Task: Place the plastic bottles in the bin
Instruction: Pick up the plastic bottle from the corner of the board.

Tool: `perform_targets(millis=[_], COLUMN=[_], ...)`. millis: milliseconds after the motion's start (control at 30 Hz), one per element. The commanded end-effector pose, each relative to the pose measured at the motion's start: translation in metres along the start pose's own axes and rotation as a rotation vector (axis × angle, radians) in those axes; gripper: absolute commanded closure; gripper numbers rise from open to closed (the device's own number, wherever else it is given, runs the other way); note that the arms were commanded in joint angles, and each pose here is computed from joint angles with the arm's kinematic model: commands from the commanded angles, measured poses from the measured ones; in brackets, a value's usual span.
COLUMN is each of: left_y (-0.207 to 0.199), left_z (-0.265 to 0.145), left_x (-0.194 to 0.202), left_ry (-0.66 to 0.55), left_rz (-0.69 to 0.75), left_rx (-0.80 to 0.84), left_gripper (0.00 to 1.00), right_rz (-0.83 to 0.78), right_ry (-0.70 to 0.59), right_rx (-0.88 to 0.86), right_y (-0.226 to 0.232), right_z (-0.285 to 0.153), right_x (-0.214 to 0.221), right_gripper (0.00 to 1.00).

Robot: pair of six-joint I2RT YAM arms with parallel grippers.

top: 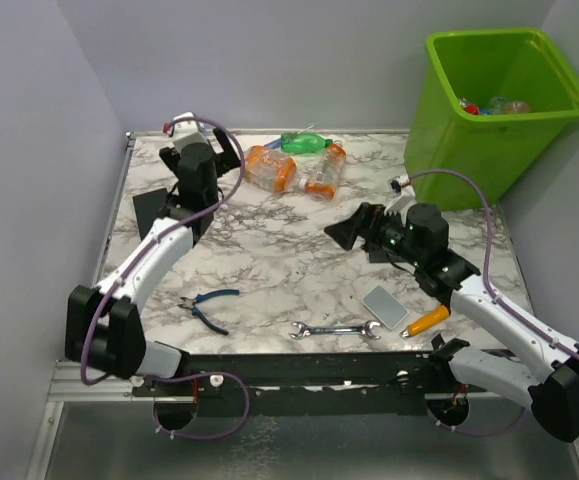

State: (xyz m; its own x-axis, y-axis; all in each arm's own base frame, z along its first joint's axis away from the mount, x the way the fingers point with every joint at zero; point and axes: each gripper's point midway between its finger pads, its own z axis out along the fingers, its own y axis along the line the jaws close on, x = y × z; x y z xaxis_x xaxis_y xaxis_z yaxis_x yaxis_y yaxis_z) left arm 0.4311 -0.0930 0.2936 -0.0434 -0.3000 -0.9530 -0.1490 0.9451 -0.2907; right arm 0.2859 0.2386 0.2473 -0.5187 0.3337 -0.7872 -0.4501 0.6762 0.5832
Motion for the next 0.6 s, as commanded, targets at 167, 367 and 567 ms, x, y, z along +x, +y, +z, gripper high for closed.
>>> perform_targets(millis=[167,367,567], left_y=[0.062,0.081,0.102], left_z=[0.127,0.189,0.228], left_x=[0.066,0.099,0.127], left_ry=[0.295,0.360,0.381], left_rz=[0.071,0.156,0.167], left_rx=[-0.183,-0.229,-0.270], left_gripper=[0.01,0.01,0.01], right_rz=[0.019,-0.044,-0.091], right_ry=[0.156,0.221,0.191], right_rx=[-0.114,-0.005,0.099], right_y=[0.004,-0.024,-0.043], right_z=[-0.031,-0.045,-0.053], right_x=[0.066,0.088,0.082], right_gripper=[0.00,0.00,0.00])
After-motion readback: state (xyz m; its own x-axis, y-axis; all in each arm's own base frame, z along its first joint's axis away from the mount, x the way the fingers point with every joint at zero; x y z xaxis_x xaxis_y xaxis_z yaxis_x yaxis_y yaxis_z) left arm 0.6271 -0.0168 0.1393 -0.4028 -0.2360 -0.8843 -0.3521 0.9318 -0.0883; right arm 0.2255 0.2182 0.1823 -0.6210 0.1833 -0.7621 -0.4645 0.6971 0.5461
